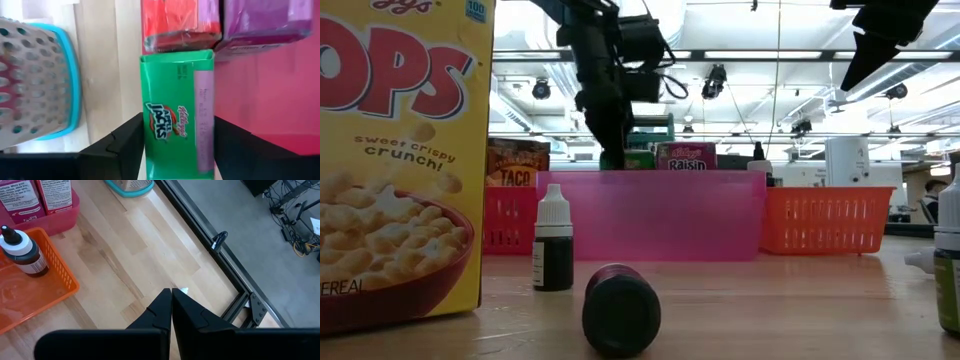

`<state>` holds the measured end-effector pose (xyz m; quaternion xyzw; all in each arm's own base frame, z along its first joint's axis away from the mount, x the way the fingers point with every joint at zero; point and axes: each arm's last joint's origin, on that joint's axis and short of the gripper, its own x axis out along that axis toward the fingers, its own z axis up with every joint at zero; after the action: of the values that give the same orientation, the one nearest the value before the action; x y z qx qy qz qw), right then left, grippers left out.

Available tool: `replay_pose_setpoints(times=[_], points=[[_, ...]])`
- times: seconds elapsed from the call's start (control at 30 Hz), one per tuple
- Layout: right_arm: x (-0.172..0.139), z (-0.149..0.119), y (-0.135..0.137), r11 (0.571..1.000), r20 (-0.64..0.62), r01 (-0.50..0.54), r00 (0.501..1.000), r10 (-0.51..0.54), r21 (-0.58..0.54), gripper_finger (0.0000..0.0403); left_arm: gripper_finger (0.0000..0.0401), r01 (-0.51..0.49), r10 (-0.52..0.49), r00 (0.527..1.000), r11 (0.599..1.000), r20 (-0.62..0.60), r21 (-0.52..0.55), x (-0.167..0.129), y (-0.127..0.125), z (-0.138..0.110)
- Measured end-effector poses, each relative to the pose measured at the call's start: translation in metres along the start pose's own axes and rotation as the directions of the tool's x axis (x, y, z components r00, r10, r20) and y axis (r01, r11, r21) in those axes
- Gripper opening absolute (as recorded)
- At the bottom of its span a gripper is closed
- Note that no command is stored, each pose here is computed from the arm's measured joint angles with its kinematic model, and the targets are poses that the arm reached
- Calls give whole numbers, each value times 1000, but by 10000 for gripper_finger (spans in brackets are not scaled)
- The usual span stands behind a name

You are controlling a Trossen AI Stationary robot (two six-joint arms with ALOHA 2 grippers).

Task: Pick & Place Kitchen Items
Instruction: Put the green cereal box into the pink bin, then move the transparent food coloring bottle to the center of the table

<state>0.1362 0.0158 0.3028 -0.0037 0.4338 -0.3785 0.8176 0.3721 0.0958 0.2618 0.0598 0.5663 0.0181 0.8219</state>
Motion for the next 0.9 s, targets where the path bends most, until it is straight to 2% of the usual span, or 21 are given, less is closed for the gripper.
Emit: replay_pose_setpoints(times=[0.3, 0.53, 0.73, 0.9], points=[[0, 0, 0, 1000, 0, 0, 1000, 0, 0, 8, 209, 3, -3, 1000, 1000, 2, -18, -28, 3, 9], [0, 0, 0, 1000, 0, 0, 1000, 0, 0, 8, 208, 5, -5, 1000, 1000, -7, -26, -39, 4, 11], [0, 0, 0, 1000, 0, 0, 1000, 0, 0, 8, 208, -58, 55, 996, 997, -75, -42, -55, 5, 9], [0, 0, 0, 1000, 0, 0, 1000, 0, 0, 8, 208, -79, 76, 996, 995, -38, -69, -76, 5, 7]])
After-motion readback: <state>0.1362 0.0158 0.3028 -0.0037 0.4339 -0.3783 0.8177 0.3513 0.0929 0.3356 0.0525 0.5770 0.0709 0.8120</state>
